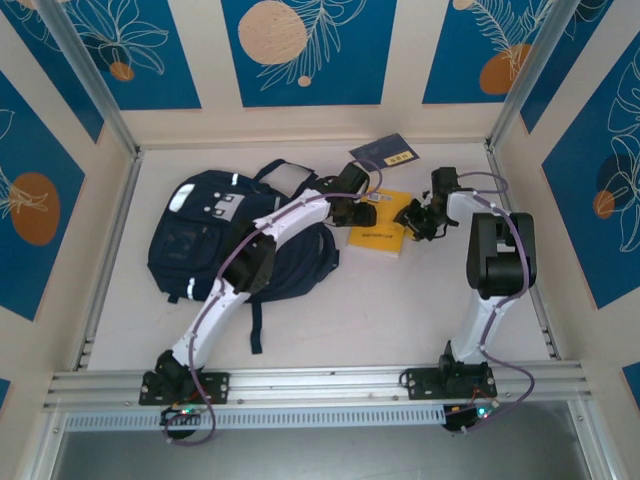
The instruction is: Pack the student bag
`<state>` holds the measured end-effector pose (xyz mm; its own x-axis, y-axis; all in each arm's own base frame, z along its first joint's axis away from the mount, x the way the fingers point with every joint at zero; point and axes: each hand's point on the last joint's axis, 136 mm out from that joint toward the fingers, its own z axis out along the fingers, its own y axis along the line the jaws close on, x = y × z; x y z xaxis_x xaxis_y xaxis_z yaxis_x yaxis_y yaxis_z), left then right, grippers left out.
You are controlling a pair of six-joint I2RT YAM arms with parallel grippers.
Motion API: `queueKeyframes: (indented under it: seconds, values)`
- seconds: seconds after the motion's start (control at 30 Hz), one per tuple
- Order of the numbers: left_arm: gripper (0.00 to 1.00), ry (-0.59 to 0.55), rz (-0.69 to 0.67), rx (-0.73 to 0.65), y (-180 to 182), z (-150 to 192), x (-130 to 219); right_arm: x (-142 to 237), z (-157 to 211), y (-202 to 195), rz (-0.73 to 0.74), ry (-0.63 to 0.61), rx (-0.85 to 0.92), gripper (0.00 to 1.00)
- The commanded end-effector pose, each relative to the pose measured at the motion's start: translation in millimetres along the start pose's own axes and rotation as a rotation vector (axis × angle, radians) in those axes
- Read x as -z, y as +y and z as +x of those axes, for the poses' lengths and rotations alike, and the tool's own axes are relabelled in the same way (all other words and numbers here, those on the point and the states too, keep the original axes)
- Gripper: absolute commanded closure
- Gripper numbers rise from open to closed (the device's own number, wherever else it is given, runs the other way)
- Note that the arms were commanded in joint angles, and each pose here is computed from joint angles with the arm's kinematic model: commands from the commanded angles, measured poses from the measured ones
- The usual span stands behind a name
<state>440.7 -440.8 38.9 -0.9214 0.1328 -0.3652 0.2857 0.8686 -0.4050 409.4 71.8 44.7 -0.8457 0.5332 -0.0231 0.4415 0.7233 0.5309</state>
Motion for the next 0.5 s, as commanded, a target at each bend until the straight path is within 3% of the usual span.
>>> queueKeyframes:
  seconds: [0.0,0.2,0.47]
  values:
    - [0.45,0.119,0.024,-0.012,-3.2,34.8,-22.4,22.4,8.7,35.4,-0.088,-0.02,0.069,0.65]
    - [0.48,0.134,0.035,-0.028,-10.0,41.1,-22.6,19.7,17.9,43.2,-0.119,0.011,0.081,0.68]
    - [0.52,0.138,0.091,-0.026,-25.9,44.7,-1.8,24.6,23.6,37.4,-0.111,-0.02,0.069,0.99]
